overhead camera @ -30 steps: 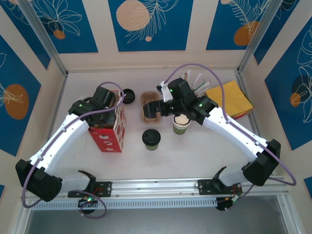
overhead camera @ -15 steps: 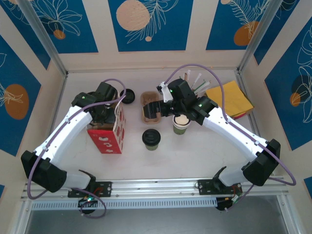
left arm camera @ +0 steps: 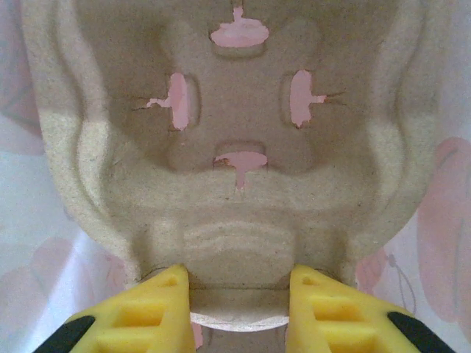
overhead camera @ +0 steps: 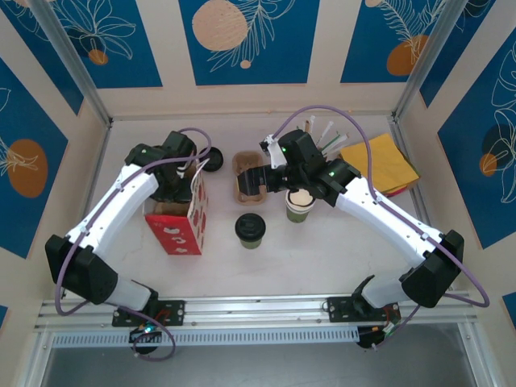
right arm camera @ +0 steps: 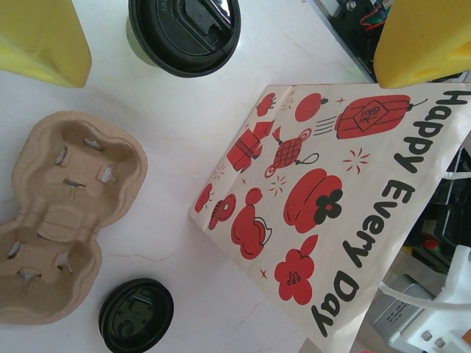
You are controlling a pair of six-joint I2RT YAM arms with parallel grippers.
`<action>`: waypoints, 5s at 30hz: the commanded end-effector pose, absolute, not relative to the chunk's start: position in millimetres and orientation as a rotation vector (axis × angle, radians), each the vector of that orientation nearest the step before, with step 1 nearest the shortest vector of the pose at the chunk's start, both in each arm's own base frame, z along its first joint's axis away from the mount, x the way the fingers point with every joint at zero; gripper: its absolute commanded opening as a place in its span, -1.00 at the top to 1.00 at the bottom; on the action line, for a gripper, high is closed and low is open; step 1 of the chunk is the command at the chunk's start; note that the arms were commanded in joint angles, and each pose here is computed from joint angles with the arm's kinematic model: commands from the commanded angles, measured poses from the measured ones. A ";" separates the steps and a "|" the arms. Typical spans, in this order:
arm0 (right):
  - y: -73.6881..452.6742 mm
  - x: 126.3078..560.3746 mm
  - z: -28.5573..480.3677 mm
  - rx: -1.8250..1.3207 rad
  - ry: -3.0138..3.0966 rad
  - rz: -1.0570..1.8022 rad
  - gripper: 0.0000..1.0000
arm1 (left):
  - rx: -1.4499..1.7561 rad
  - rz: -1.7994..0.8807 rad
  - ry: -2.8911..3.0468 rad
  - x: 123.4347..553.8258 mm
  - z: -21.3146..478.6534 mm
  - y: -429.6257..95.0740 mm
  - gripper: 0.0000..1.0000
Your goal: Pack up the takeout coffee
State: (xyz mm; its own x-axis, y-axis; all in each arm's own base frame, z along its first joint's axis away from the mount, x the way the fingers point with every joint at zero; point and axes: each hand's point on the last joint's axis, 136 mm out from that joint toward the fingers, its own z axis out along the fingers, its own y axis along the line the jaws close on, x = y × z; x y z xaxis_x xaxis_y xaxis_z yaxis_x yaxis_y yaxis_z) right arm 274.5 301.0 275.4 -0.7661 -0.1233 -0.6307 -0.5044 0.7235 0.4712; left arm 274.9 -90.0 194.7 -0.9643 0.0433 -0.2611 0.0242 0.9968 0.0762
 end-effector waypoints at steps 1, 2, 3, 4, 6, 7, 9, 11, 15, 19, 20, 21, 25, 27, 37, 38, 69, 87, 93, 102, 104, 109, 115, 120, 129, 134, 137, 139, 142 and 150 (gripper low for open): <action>300.4 272.7 273.3 -0.488 2.343 0.893 -0.98 | 0.063 0.090 2.912 271.1 198.2 -88.6 0.45; 300.5 272.7 273.0 -0.488 2.344 0.893 -0.98 | 0.065 0.088 2.917 271.2 197.7 -88.9 0.45; 300.2 273.0 272.0 -0.487 2.347 0.891 -0.98 | 0.062 0.088 2.921 271.6 197.2 -88.8 0.45; 300.1 273.1 272.5 -0.485 2.345 0.892 -0.98 | 0.064 0.089 2.923 271.6 196.9 -88.7 0.45; 299.5 273.7 272.2 -0.484 2.344 0.890 -0.98 | 0.065 0.085 2.924 272.2 195.4 -89.5 0.45; 299.6 273.8 272.1 -0.482 2.343 0.891 -0.98 | 0.063 0.084 2.925 272.2 194.9 -89.3 0.45; 299.4 274.6 270.6 -0.479 2.346 0.893 -0.98 | 0.066 0.087 2.927 272.3 193.1 -89.4 0.45; 299.9 275.4 271.3 -0.478 2.345 0.896 -0.98 | 0.065 0.095 2.931 272.0 189.0 -88.5 0.45; 299.1 276.8 272.9 -0.476 2.344 0.892 -0.98 | 0.060 0.105 2.940 270.8 180.6 -87.1 0.45; 298.1 277.9 272.7 -0.472 2.343 0.890 -0.98 | 0.054 0.118 2.931 270.7 175.7 -84.5 0.45; 297.9 278.1 271.5 -0.472 2.348 0.888 -0.98 | 0.054 0.117 2.934 270.4 174.1 -84.5 0.45; 297.6 278.2 272.1 -0.471 2.346 0.887 -0.98 | 0.055 0.115 2.935 270.2 172.4 -85.1 0.45; 298.2 278.8 272.0 -0.471 2.349 0.891 -0.97 | 0.053 0.110 2.943 269.7 167.1 -85.3 0.45; 298.4 279.2 272.0 -0.469 2.346 0.891 -0.98 | 0.052 0.119 2.944 270.1 165.3 -84.3 0.45; 299.8 281.6 271.0 -0.470 2.352 0.894 -0.98 | 0.052 0.099 2.948 271.3 160.7 -84.8 0.45; 300.5 281.9 270.7 -0.473 2.353 0.893 -0.98 | 0.060 0.088 2.945 272.1 160.6 -86.0 0.45; 299.7 288.6 266.8 -0.449 2.372 0.887 -0.98 | 0.475 -0.039 2.875 281.6 152.2 -120.3 0.47; 296.9 290.1 264.6 -0.441 2.378 0.881 -0.98 | 0.455 0.026 2.949 278.8 124.5 -114.1 0.47; 296.5 290.8 264.9 -0.439 2.378 0.883 -0.98 | 0.446 0.046 2.972 277.8 116.2 -112.2 0.47; 295.8 291.3 265.3 -0.440 2.378 0.882 -0.98 | 0.440 0.054 3.008 275.8 104.0 -111.7 0.47; 295.8 290.9 265.3 -0.441 2.377 0.882 -0.98 | 0.436 0.048 3.013 275.4 101.5 -112.4 0.47; 295.2 291.8 265.2 -0.439 2.379 0.879 -0.98 | 0.433 0.049 3.021 274.1 96.1 -112.1 0.47; 295.3 291.3 265.3 -0.439 2.380 0.883 -0.98 | 0.431 0.060 3.021 273.6 90.9 -110.9 0.46; 295.1 290.2 264.8 -0.437 2.382 0.885 -0.98 | 0.444 0.071 3.023 274.1 86.8 -110.3 0.47; 290.8 289.4 264.1 -0.426 2.388 0.869 -0.98 | 0.513 0.049 2.932 286.3 96.3 -122.0 0.46; 288.9 288.0 262.9 -0.426 2.393 0.858 -0.98 | 0.588 0.063 2.905 289.8 95.6 -132.6 0.46; 287.7 288.2 263.6 -0.424 2.391 0.855 -0.98 | 0.646 0.080 2.888 292.1 95.7 -139.2 0.45; 287.5 287.6 263.0 -0.422 2.394 0.854 -0.98 | 0.671 0.084 2.878 293.1 95.2 -142.3 0.45; 286.2 287.3 263.3 -0.417 2.392 0.851 -0.98 | 0.687 0.079 2.880 292.8 92.7 -145.0 0.45; 282.4 287.2 261.8 -0.400 2.395 0.839 -0.98 | 0.690 0.111 2.901 291.8 86.4 -143.0 0.46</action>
